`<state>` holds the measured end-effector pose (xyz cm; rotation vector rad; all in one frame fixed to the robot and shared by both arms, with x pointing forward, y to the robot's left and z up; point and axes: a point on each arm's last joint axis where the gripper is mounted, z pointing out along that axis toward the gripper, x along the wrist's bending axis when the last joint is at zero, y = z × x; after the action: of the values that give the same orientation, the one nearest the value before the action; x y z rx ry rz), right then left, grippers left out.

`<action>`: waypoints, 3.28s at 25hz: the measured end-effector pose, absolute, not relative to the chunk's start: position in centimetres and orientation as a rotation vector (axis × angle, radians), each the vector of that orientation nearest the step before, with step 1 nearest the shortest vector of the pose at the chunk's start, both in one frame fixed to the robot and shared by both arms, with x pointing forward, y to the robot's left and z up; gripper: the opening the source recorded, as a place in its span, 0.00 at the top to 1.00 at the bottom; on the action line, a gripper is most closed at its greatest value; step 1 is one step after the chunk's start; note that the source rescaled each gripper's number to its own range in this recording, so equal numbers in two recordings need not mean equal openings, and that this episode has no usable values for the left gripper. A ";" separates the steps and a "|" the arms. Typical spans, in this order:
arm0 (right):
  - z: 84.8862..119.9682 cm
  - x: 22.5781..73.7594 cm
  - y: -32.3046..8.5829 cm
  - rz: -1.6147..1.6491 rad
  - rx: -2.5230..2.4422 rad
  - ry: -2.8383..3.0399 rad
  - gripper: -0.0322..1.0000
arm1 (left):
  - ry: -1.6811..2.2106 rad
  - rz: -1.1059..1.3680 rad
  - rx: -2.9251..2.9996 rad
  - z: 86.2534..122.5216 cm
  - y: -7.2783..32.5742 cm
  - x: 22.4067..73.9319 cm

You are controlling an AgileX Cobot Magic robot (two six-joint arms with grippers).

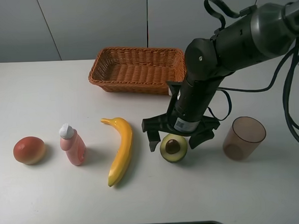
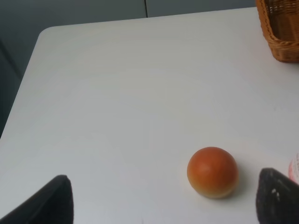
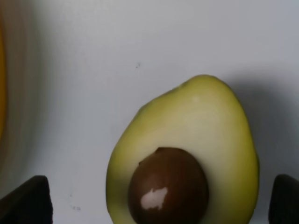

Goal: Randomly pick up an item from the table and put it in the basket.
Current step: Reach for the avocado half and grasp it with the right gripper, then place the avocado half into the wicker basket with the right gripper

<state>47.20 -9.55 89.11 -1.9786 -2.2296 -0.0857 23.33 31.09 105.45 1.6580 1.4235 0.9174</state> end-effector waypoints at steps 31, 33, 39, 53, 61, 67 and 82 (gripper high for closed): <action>87.9 47.3 -9.2 -0.081 -1.985 -2.198 0.97 | 1.426 0.915 1.655 105.4 31.1 23.3; 87.9 47.3 -9.2 -0.081 -1.985 -2.198 0.97 | 1.426 0.915 1.655 105.4 31.1 23.3; 89.3 47.7 -9.2 -0.083 -1.948 -2.261 0.97 | 1.426 0.915 1.655 105.4 31.1 23.3; 108.1 56.9 -8.0 -0.811 -2.025 -2.658 0.97 | 1.426 0.915 1.655 105.4 31.1 23.3; 102.7 63.3 -6.7 -0.903 -2.069 -2.641 0.97 | 1.426 0.915 1.655 105.4 31.1 23.3; 94.8 65.4 -5.1 -0.832 -2.072 -2.595 0.97 | 1.426 0.915 1.655 105.4 31.1 23.3; 92.9 65.6 -4.7 -0.811 -2.038 -2.605 0.01 | 1.426 0.915 1.655 105.4 31.1 23.3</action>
<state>65.63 -4.74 92.92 -2.0376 -2.6055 -0.8115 23.34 31.08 105.45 1.6552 1.4262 0.9151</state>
